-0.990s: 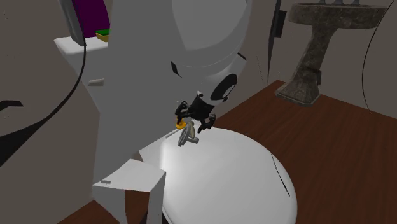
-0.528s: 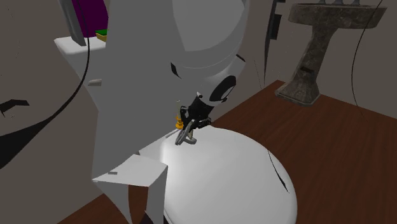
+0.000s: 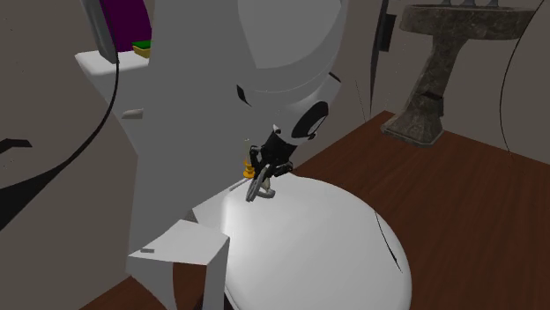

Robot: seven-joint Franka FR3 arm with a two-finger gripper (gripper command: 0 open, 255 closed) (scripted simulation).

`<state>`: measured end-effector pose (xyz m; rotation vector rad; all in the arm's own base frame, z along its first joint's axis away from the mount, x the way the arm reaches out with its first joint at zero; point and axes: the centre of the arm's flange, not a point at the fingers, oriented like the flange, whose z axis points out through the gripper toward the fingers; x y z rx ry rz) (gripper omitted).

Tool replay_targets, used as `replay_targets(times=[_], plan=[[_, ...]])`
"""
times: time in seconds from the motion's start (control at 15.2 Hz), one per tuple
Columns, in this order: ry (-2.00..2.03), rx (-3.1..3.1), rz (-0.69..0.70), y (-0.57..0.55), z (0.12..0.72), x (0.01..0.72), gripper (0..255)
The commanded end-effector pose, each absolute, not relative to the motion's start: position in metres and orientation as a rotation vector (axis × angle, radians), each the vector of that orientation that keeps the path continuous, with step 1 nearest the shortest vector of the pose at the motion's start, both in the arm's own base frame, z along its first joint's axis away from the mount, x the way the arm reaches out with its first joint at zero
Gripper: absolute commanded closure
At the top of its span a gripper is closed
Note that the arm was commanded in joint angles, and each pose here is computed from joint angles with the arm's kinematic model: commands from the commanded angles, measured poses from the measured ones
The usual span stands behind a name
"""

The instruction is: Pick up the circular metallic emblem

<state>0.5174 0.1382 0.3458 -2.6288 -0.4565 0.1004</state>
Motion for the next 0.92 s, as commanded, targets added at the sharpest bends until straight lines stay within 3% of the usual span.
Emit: replay_targets(times=[0.0, 0.86], plan=[[-0.455, -2.630, 0.101, 0.138, 0.356, 0.518, 255], [-0.455, -2.630, 0.101, 0.138, 0.415, 0.518, 255]])
